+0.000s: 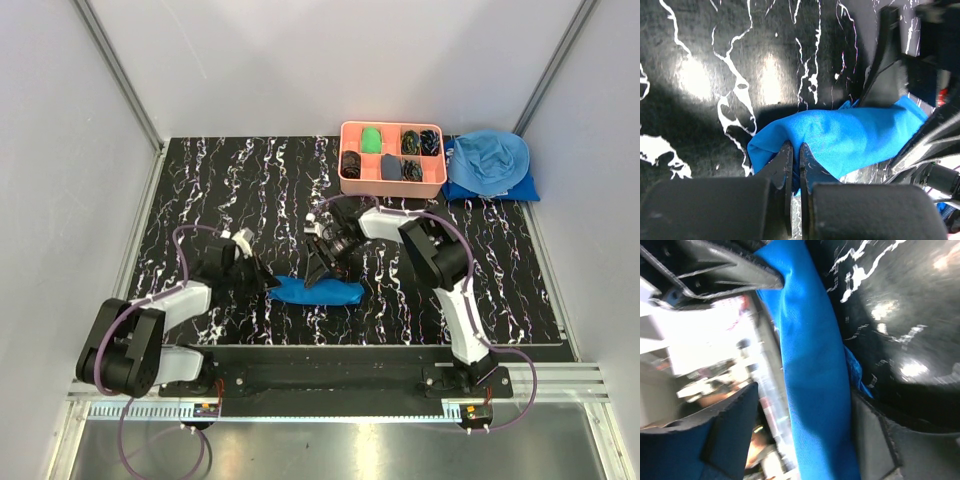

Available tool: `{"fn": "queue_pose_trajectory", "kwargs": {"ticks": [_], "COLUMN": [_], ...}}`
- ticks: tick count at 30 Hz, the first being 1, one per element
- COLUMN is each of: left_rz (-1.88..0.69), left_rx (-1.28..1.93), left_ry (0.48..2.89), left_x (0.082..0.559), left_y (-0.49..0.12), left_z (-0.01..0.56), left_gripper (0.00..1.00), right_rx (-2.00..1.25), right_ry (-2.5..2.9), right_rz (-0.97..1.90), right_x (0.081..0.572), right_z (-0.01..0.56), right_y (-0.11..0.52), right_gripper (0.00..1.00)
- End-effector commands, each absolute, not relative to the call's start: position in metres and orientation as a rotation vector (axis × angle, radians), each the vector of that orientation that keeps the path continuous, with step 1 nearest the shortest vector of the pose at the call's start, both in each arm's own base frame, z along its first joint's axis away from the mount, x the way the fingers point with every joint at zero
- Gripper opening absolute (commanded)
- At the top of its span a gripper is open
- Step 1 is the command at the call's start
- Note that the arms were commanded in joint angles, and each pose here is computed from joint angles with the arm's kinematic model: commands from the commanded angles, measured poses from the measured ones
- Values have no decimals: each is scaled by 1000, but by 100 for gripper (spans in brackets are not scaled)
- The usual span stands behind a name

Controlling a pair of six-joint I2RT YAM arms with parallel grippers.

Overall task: Fold the napkin, place the utensils inside, and roll it up
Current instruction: Roll the napkin with the utensil

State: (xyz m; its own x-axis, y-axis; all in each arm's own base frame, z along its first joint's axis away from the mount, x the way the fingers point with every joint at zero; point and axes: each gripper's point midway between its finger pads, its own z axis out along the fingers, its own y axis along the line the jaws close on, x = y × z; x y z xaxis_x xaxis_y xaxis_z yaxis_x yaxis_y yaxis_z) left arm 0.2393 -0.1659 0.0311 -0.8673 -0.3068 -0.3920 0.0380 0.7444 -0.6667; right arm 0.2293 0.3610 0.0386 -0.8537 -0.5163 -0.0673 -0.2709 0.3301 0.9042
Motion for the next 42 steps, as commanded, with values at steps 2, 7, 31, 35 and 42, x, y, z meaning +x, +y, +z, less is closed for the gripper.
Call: {"fn": "queue_pose_trajectory", "kwargs": {"ticks": [2, 7, 31, 35, 42], "left_rz": [-962, -970, -1022, -1020, -1000], "left_rx": [-175, -166, -90, -82, -63], "left_ry": [2518, 2583, 2706, 2704, 2655], "left_x": [249, 251, 273, 277, 287], "left_y": [-173, -176, -189, -190, -189], "left_z": [39, 36, 42, 43, 55], "left_gripper": [0, 0, 0, 0, 23], "right_rx": [1030, 1327, 2097, 2017, 1775], "right_ry": [-2813, -3056, -2916, -2851, -2885], "right_rz": [-1318, -1293, -740, -756, -592], "right_x": [280, 305, 227, 216, 213], "right_z": [55, 93, 46, 32, -1], "right_y": [340, 329, 357, 357, 344], "right_gripper": [85, 95, 100, 100, 86]}}
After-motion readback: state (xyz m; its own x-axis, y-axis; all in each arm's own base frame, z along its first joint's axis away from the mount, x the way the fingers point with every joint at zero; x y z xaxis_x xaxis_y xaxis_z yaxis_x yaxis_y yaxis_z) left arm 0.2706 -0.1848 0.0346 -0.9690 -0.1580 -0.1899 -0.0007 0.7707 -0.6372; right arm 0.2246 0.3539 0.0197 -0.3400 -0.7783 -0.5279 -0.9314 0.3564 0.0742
